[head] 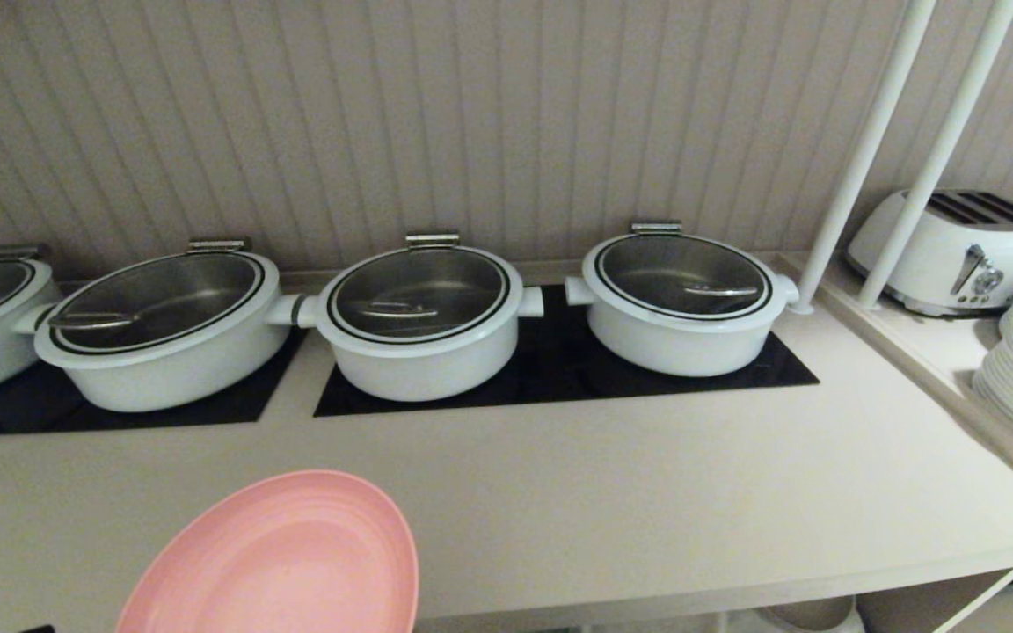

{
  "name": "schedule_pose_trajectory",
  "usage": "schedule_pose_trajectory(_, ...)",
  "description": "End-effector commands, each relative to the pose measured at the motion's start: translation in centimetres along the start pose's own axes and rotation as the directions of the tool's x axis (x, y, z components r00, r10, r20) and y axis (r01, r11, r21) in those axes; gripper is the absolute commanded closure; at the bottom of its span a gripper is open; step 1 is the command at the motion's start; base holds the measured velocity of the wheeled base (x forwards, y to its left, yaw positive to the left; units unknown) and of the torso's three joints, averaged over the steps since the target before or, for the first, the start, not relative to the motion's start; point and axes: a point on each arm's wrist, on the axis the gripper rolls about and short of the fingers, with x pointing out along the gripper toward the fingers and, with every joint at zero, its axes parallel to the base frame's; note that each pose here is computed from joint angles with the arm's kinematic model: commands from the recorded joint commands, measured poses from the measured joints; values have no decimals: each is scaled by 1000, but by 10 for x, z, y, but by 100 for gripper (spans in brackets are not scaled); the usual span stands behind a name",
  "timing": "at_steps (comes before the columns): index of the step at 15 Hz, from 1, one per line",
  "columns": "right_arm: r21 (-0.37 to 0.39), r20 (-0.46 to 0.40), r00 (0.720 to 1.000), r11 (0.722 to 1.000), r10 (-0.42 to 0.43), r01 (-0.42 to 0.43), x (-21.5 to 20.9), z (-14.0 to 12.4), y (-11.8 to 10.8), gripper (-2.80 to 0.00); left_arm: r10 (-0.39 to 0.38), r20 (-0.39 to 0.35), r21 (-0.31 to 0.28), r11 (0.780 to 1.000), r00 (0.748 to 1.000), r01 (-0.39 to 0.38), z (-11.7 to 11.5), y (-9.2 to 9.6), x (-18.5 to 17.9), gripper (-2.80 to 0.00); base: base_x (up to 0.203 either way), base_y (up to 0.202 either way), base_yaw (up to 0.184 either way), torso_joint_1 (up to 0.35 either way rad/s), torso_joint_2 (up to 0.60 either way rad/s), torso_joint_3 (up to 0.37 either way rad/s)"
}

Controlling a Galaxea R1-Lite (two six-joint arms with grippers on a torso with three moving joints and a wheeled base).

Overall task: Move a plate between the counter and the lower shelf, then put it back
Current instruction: Put the plate in the cupboard

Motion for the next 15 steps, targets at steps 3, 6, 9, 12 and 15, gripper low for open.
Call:
schedule_pose_trajectory(3, 0, -1, 1000, 1000, 1, -1, 0, 0, 0, 0, 4, -10, -2, 1000, 1000, -4, 0, 0, 1, 0, 0, 0, 0, 0, 0, 0)
schedule_pose_trajectory(6, 0, -1, 1000, 1000, 2, -2, 0, 0, 0, 0, 3, -13, -4, 1000, 1000, -3, 0, 0, 1, 0, 0, 0, 0, 0, 0, 0)
schedule_pose_trajectory(9, 0, -1, 1000, 1000, 1, -1, 0, 0, 0, 0, 2, -14, -3, 1000, 1000, -2, 0, 0, 1, 0, 0, 0, 0, 0, 0, 0)
schedule_pose_trajectory(12, 0, -1, 1000, 1000, 2, -2, 0, 0, 0, 0, 3, -18, 0, 1000, 1000, -3, 0, -1, 2, 0, 0, 0, 0, 0, 0, 0)
schedule_pose_trajectory(15, 0, -1, 1000, 1000, 1, -1, 0, 0, 0, 0, 5, -19, 1, 1000, 1000, -5, 0, -1, 2, 0, 0, 0, 0, 0, 0, 0)
